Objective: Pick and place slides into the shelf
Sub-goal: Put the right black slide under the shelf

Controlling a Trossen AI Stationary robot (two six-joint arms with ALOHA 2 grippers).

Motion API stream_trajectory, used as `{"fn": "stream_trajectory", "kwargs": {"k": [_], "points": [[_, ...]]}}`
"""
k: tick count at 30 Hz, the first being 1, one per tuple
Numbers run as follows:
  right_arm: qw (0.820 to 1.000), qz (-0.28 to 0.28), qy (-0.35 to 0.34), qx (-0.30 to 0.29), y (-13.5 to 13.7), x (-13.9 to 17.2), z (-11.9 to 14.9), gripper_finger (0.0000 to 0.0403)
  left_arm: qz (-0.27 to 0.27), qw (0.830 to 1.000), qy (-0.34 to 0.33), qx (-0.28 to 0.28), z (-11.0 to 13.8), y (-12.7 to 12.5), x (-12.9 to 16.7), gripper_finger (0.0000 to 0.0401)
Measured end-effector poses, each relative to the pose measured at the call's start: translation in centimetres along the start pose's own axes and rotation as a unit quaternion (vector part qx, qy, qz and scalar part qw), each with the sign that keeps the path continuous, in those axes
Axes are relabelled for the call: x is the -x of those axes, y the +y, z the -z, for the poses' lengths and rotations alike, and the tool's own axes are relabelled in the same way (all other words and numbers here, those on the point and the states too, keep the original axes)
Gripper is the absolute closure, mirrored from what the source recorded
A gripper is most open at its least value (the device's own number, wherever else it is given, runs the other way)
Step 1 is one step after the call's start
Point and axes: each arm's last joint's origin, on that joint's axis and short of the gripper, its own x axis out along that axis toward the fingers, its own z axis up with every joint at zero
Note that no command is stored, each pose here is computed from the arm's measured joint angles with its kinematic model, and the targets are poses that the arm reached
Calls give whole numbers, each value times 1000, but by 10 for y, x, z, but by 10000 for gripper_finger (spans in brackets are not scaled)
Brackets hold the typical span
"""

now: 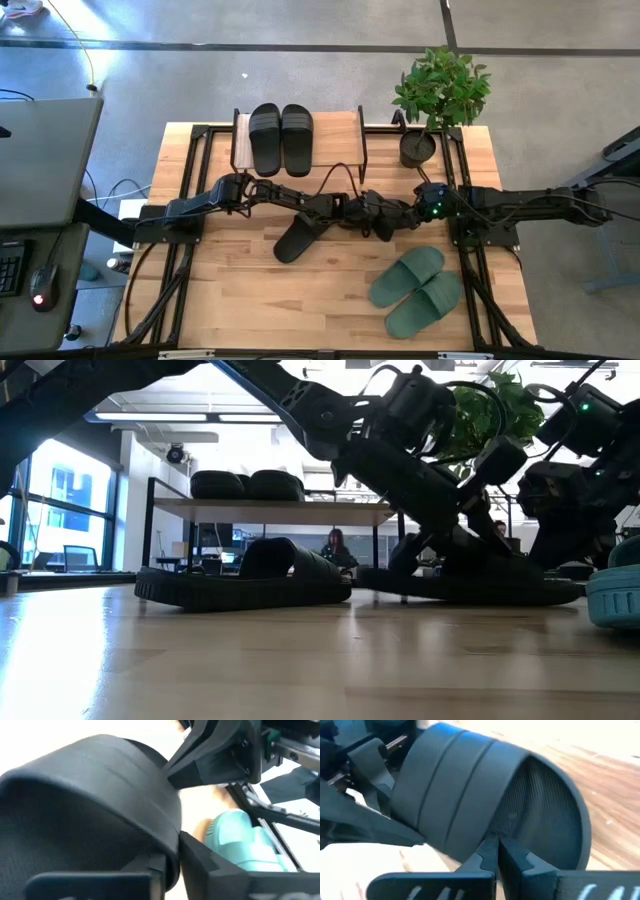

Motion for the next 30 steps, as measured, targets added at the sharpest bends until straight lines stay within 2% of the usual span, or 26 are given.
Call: {"fn": "stream_trajectory", "kwargs": {"k": [2, 4, 9, 13, 17, 21, 25, 30], "points": [[1000, 0, 5, 0, 3, 3, -2, 403, 11, 1000, 0, 11, -1, -1, 0, 391], [1000, 12, 13, 4, 7, 8, -5, 403, 25, 999, -6, 23, -2, -4, 0, 390], [996, 77, 32, 39, 18, 32, -15, 403, 36, 998, -12, 49, -6, -8, 0, 395], [991, 118, 22, 63, 29, 58, -25, 403, 67, 996, -36, 51, -23, -28, 5, 395], [986, 144, -17, 76, 39, 88, -35, 403, 92, 992, -69, 44, -44, -52, 15, 397], [984, 142, -71, 80, 44, 119, -41, 403, 92, 991, -100, 20, -67, -77, 30, 398], [983, 115, -120, 77, 43, 141, -39, 403, 71, 991, -112, -23, -83, -104, 51, 399], [982, 63, -158, 76, 36, 158, -33, 403, 31, 988, -132, -79, -84, -127, 75, 400]]}}
